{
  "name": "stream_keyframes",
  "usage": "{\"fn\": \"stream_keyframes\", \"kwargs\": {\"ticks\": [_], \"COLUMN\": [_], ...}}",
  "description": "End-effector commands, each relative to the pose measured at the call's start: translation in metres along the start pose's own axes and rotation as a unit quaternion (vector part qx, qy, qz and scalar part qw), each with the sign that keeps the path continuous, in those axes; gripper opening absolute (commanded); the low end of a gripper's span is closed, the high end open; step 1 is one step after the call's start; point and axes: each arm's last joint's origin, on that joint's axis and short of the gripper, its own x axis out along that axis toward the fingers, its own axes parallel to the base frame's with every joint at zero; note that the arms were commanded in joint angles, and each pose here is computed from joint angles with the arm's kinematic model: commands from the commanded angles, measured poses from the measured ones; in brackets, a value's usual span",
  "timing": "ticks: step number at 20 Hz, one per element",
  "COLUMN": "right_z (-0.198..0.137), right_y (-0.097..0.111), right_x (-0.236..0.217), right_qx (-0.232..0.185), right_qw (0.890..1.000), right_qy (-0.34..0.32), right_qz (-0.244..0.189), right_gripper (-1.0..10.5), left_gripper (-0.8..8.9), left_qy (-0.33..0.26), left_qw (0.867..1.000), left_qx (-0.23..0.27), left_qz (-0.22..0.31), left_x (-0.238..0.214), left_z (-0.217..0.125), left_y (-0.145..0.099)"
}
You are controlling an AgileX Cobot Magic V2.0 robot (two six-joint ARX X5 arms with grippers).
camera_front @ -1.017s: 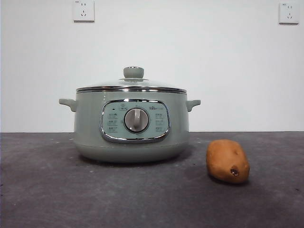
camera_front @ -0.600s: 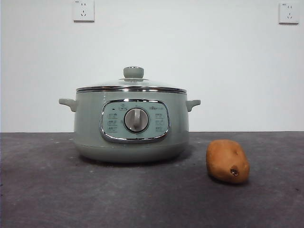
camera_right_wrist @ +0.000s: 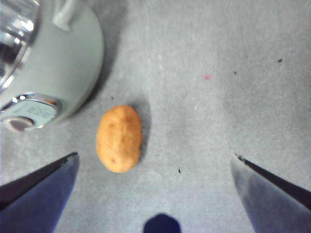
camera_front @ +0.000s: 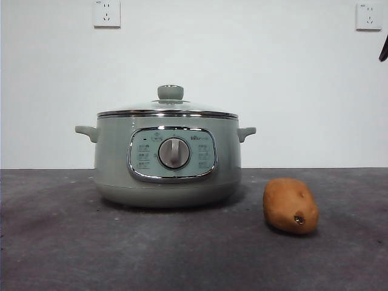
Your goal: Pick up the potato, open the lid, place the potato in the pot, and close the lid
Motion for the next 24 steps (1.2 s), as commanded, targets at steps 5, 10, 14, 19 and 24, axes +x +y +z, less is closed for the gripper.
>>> {"fn": "stream_keyframes", "kwargs": {"ticks": [5,10,14,19,24], "right_z": [0.004,-0.002,-0.005,0.011,0.028], "right_y": [0.01,0.025,0.037,0.07,0.101], "right_x": [0.021,0.05,0.078,0.104,0.132], "right_qx": [-0.024,-0.023,-0.011,-0.051,-0.095], "right_qw": [0.998,0.991,0.982,0.978,0.968], "right_qy": [0.061,0.132,0.188,0.201,0.209], "right_qz": [0.012,0.021,0.002,-0.034,-0.098], "right_gripper": [6.1,6.1,6.0,6.0,6.0], "left_gripper": [5.76,5.74,5.66,5.66,5.66], "left_qy": [0.061,0.083,0.089,0.089,0.089], "left_qw": [0.998,0.996,0.995,0.995,0.995], "left_qx": [-0.021,-0.03,-0.034,-0.034,-0.034], "left_qz": [0.007,0.004,-0.025,-0.025,-0.025], "left_x": [0.02,0.028,0.029,0.029,0.029], "left_z": [0.003,0.002,0.002,0.002,0.002], "left_y": [0.007,0.01,0.009,0.009,0.009]}}
